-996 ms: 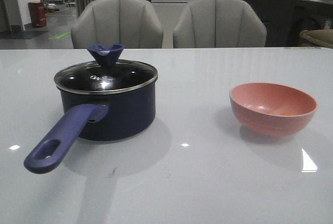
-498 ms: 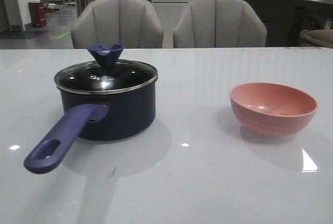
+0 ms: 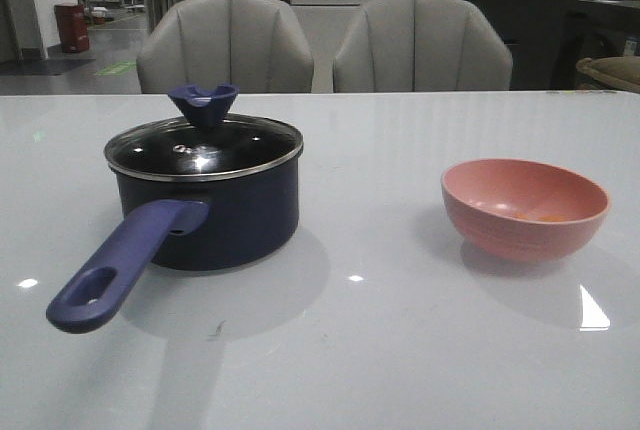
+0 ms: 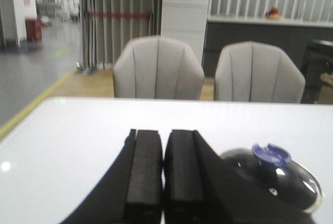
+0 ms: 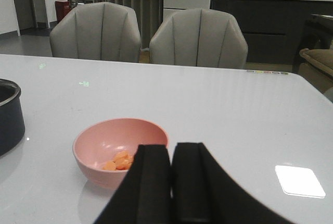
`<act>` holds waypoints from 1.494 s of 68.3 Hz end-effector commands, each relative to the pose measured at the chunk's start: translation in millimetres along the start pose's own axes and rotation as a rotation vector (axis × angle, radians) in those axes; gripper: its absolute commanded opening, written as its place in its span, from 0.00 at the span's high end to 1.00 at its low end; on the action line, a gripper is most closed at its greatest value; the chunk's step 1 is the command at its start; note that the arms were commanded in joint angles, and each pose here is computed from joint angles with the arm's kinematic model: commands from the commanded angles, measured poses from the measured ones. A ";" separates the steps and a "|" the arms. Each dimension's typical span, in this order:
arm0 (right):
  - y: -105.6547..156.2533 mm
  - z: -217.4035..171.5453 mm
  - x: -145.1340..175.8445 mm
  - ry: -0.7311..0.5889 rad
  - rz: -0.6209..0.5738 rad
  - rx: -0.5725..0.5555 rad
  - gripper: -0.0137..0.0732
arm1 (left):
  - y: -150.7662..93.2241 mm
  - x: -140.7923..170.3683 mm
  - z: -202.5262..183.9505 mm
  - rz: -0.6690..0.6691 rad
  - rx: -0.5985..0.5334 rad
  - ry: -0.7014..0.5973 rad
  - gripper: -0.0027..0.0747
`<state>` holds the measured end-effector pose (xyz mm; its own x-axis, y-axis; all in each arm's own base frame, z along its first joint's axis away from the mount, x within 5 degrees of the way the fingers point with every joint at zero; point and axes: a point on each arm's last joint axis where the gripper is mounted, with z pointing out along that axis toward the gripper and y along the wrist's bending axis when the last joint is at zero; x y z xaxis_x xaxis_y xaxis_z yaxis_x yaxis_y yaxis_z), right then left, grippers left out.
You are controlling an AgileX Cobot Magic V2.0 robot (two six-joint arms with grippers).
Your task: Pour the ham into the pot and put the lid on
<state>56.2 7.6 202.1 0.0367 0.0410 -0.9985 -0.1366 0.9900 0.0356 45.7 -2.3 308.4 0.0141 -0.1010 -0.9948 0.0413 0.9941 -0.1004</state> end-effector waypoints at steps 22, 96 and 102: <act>0.4 -2.3 -10.9 -0.114 -0.017 0.000 0.67 | -1.4 -5.1 10.8 -0.030 0.011 0.022 0.82; 0.4 -2.3 -10.9 -0.114 -0.017 0.000 0.67 | -3.1 -15.9 32.2 -0.030 -0.003 0.211 0.13; 0.4 -2.3 -10.9 -0.114 -0.017 0.000 0.67 | -3.8 -22.6 45.7 -0.031 -0.008 0.266 0.13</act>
<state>56.2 7.6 202.1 0.0367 0.0410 -0.9985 -0.1366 0.9900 0.0356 77.6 -4.5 309.3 -0.2873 -0.1059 -0.9520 0.0203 0.9930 -0.1166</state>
